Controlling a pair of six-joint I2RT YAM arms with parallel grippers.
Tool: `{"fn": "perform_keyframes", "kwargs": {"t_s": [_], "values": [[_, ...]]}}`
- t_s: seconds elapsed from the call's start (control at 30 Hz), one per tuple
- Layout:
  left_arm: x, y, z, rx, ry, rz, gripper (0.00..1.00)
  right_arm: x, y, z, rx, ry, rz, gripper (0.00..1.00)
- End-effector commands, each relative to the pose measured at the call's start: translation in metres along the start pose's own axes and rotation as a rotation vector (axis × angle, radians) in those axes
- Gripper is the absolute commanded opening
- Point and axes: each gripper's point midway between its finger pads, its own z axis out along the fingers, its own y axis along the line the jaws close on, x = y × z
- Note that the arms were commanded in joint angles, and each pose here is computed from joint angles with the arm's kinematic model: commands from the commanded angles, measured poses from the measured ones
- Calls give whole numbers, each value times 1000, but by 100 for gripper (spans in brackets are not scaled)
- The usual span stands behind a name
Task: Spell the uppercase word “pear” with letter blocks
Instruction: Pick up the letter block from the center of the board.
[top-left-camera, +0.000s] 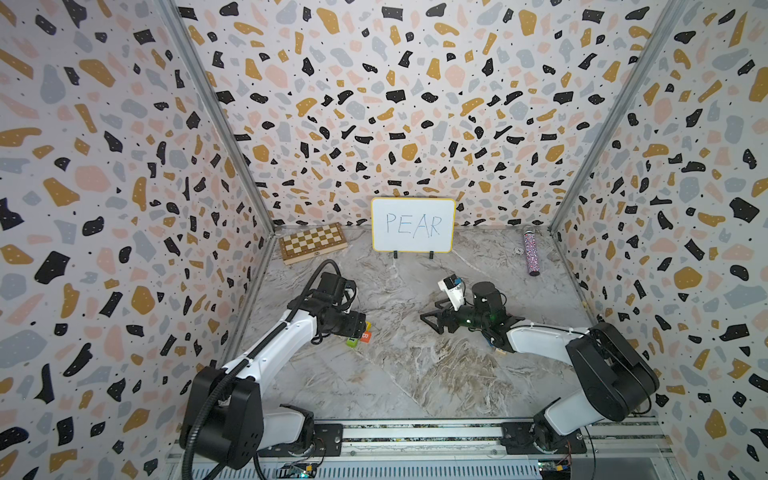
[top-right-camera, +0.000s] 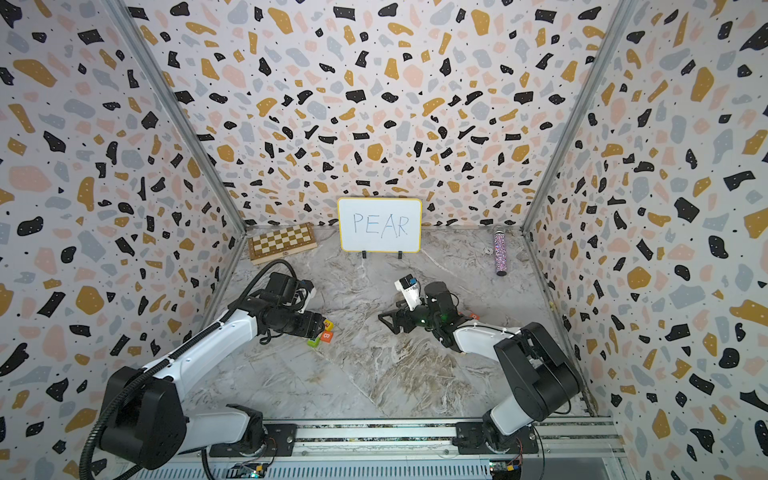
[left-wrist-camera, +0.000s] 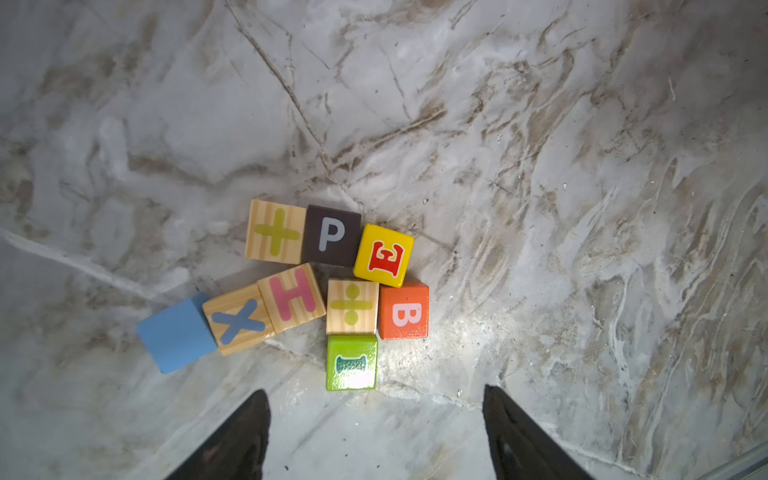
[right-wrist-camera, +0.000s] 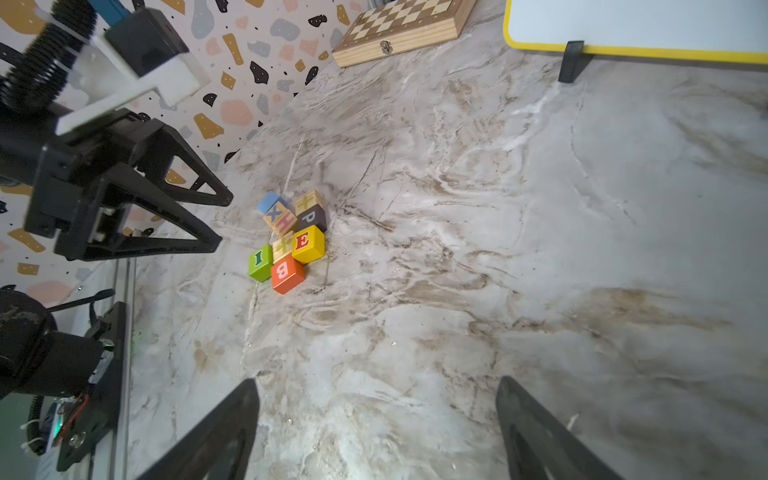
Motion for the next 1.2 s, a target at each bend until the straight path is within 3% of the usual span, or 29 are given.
{"fn": "perform_keyframes", "kwargs": {"t_s": [0.0,0.07,0.2,0.43,0.73,1.17], "values": [[-21,5,-6,-45,-32,27,78,-16,42,15,-29,4,-235,89],[-26,10,-4,-69,-17,40,70,-20,60,20,-58,-3,-295,89],[-43,16,-1,-89,-15,68,61,-37,74,31,-119,-32,-289,84],[-53,10,13,-54,24,125,46,-30,69,46,-131,-34,-234,75],[-58,11,45,-72,76,153,48,-3,74,53,-179,-15,-171,70],[-72,7,77,-52,106,195,52,-1,82,53,-180,-13,-200,69]]}}
